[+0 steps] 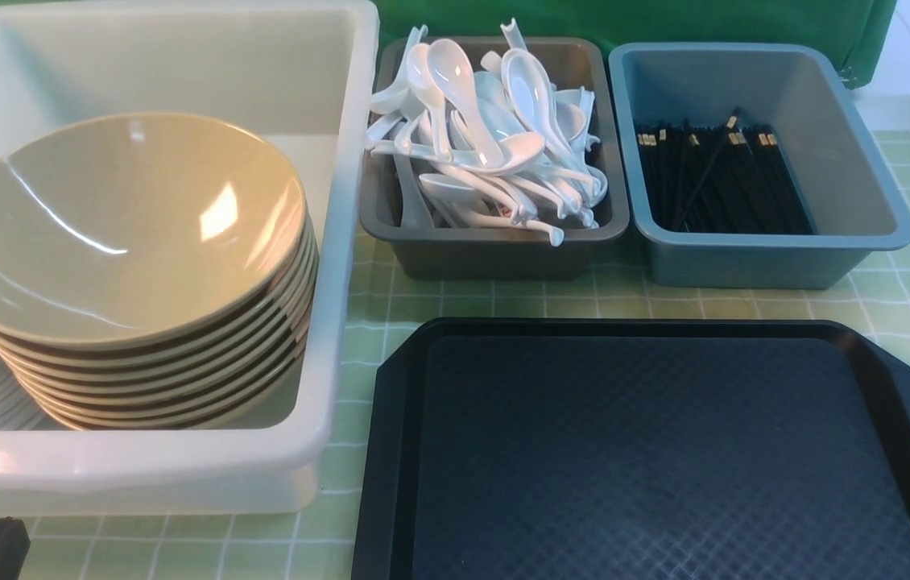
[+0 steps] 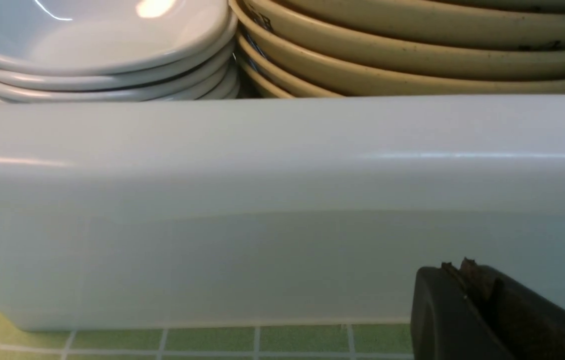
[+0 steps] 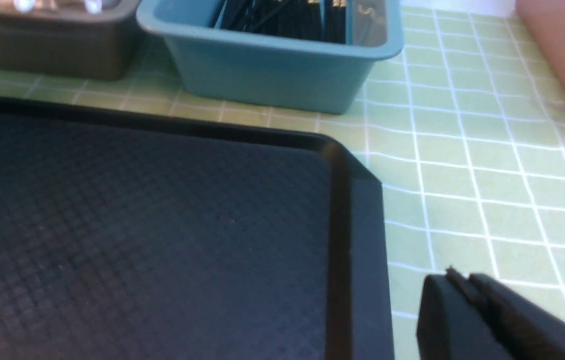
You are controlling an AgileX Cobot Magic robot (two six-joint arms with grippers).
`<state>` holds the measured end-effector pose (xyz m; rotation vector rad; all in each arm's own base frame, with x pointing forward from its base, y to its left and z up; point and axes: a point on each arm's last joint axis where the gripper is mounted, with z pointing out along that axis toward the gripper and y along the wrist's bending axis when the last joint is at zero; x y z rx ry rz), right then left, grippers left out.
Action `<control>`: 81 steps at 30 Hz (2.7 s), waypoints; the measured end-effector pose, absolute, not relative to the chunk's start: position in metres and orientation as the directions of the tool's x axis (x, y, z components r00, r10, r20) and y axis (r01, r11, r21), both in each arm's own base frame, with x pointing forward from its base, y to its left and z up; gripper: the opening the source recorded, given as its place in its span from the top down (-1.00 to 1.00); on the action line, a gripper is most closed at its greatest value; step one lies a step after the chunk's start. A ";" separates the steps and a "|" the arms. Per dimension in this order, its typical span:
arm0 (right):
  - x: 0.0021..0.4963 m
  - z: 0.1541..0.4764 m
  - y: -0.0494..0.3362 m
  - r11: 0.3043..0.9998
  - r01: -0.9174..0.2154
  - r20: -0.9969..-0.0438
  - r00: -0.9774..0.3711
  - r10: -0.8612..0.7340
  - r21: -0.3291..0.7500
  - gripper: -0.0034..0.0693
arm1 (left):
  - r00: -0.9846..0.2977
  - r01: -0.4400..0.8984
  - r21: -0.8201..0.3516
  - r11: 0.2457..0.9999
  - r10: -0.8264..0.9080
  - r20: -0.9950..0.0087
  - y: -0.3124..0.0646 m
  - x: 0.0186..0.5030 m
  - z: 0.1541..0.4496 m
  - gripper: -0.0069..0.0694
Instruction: On green table put chopsticks spoon bowls plates into blue grey white boxes.
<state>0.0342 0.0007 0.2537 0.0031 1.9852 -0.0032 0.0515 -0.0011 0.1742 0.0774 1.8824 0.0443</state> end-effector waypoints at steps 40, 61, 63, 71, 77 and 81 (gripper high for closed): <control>0.051 0.175 -0.005 0.995 0.021 -0.942 -0.325 -0.084 -0.096 0.77 | -0.306 0.031 0.070 0.997 0.076 -0.949 -0.001 0.052 0.174 0.82; 0.051 0.175 -0.005 0.995 0.021 -0.943 -0.321 -0.084 -0.096 0.77 | -0.306 0.031 0.070 0.997 0.076 -0.949 -0.001 0.052 0.174 0.82; 0.051 0.175 -0.005 0.995 0.021 -0.943 -0.321 -0.084 -0.096 0.77 | -0.306 0.031 0.070 0.997 0.076 -0.949 -0.001 0.052 0.174 0.82; 0.051 0.175 -0.005 0.995 0.021 -0.943 -0.321 -0.084 -0.096 0.77 | -0.306 0.031 0.070 0.997 0.076 -0.949 -0.001 0.052 0.174 0.82; 0.051 0.175 -0.005 0.995 0.021 -0.943 -0.321 -0.084 -0.096 0.77 | -0.306 0.031 0.070 0.997 0.076 -0.949 -0.001 0.052 0.174 0.82; 0.051 0.175 -0.005 0.995 0.021 -0.943 -0.321 -0.084 -0.096 0.77 | -0.306 0.031 0.070 0.997 0.076 -0.949 -0.001 0.052 0.174 0.82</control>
